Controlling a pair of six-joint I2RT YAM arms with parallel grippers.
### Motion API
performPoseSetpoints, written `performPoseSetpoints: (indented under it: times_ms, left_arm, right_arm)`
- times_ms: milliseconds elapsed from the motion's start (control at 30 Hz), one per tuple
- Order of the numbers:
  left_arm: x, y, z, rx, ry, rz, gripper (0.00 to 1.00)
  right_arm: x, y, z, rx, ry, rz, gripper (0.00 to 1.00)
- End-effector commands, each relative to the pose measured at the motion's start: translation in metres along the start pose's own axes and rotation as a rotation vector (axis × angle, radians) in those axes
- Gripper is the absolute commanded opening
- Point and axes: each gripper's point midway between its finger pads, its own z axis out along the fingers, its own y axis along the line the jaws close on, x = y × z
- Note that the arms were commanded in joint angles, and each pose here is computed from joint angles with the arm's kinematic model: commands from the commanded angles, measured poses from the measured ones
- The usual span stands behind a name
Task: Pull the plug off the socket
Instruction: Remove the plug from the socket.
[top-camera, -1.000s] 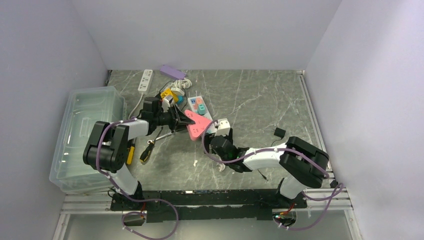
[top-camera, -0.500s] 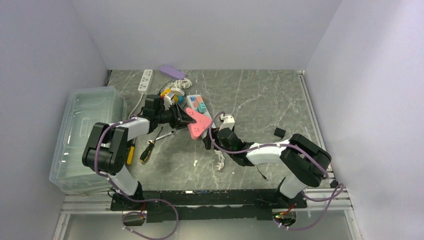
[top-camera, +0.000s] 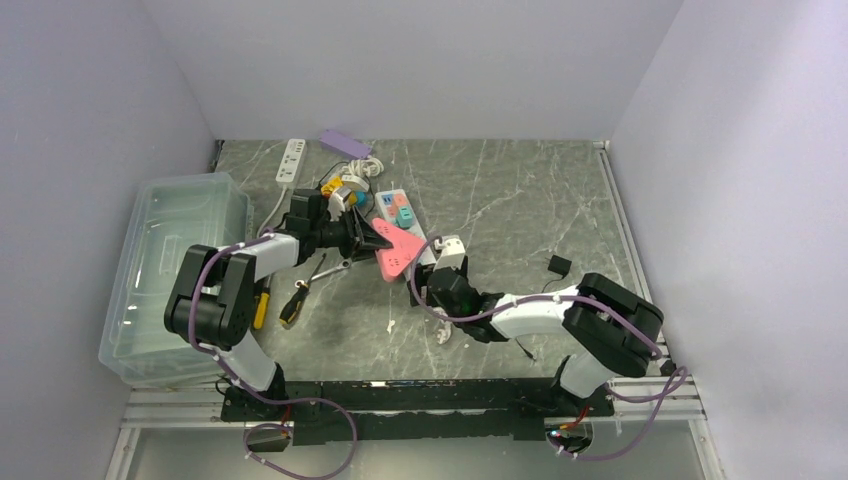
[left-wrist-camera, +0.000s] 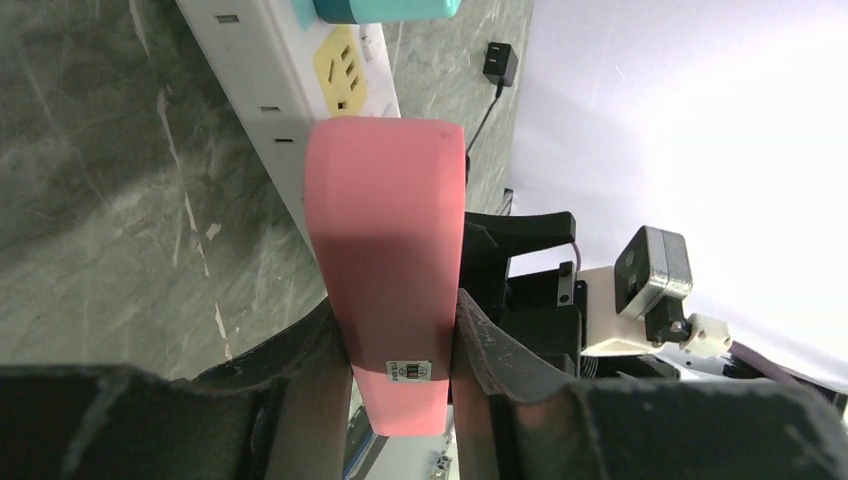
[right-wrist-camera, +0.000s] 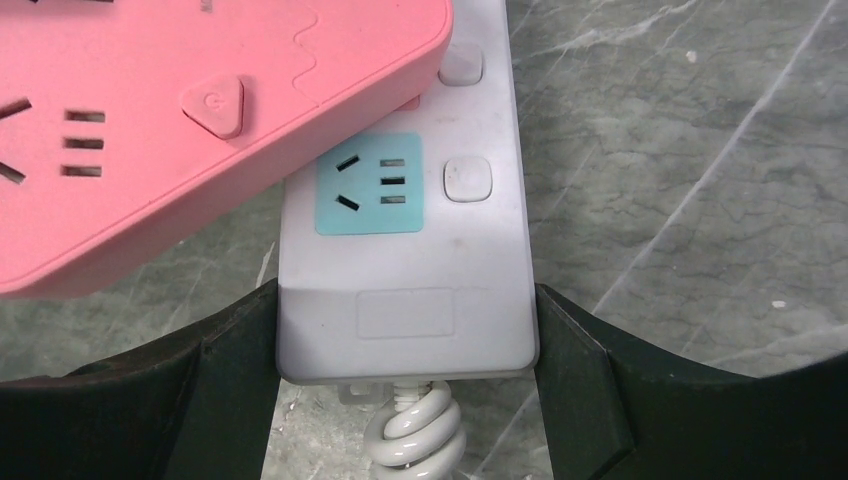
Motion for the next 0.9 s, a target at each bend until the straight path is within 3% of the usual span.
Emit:
performPoseSetpoints:
  times_ms: [0,267,567,867]
  left_arm:
    - [-0.023,-0.037,-0.015,0.112,-0.05,0.124,0.0]
    - [-0.025,-0.034,-0.023,0.075,-0.067,0.155,0.0]
    - [-0.015,-0.033,-0.013,0.001,-0.045,0.247,0.0]
    - [-0.014,-0.036,-0.011,0.0,-0.039,0.265,0.0]
  right_arm:
    - [-0.036,0.005,-0.003,0.083,-0.15,-0.091,0.0]
    - [-0.026,0.012,0.0,0.057,-0.123,-0.068,0.0]
    - [-0.038,-0.006,0.006,-0.084,-0.07,0.148,0.0]
    - [-0.042,-0.015,0.003,-0.045,-0.089,0.119,0.0]
